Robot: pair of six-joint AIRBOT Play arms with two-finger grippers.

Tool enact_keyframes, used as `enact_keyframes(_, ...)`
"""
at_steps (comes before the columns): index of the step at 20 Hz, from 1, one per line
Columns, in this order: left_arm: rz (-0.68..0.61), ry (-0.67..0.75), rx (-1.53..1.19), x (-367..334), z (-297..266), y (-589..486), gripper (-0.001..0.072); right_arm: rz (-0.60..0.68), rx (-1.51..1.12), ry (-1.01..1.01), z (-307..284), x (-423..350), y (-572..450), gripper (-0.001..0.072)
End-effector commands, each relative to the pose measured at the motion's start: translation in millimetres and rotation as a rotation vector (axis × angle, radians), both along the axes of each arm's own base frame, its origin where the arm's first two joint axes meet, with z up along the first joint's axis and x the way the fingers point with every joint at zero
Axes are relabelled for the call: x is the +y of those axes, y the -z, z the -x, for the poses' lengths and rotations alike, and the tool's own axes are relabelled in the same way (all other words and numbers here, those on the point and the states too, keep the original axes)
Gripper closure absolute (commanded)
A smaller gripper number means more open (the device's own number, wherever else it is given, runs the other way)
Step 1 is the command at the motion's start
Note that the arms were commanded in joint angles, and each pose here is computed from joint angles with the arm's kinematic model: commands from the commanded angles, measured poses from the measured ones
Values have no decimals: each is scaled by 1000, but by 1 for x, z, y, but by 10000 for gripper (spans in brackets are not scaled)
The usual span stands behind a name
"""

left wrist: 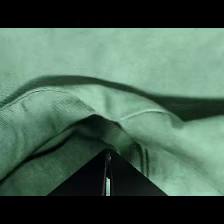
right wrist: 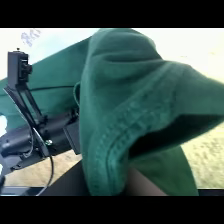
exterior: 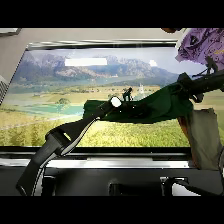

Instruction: Fold the clothes and pants, and hang the long-sleeved shirts on hangers.

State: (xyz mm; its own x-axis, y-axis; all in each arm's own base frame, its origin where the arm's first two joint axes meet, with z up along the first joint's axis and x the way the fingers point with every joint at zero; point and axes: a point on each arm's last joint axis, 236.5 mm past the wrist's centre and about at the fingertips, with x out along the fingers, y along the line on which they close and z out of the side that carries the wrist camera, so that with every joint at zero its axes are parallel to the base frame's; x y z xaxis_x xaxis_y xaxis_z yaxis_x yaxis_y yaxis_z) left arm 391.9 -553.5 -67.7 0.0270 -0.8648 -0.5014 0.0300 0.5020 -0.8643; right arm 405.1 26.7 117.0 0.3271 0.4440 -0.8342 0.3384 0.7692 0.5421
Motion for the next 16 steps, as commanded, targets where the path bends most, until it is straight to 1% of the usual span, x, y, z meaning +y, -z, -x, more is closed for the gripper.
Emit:
enact_keyframes(1,-13,43,2,18,-5,-7,694,-55,-19,58,-10,6,-8,678)
enact_keyframes(4,-115,102,-54,72,-25,-22,694,-148,-77,77,-23,21,-24,678)
enact_keyframes(7,-276,119,-139,150,-54,-50,694,-230,-101,62,-28,47,-38,678)
enact_keyframes(11,-544,45,-236,271,-86,-94,694,-269,-67,34,-24,94,-41,678)
enact_keyframes(12,-595,22,-256,295,-91,-106,694,-286,-71,40,-26,107,-43,678)
enact_keyframes(14,-669,-31,-287,338,-97,-130,694,-329,-94,44,-31,132,-52,678)
enact_keyframes(16,-693,-85,-305,369,-100,-153,693,-355,-112,38,-33,156,-59,678)
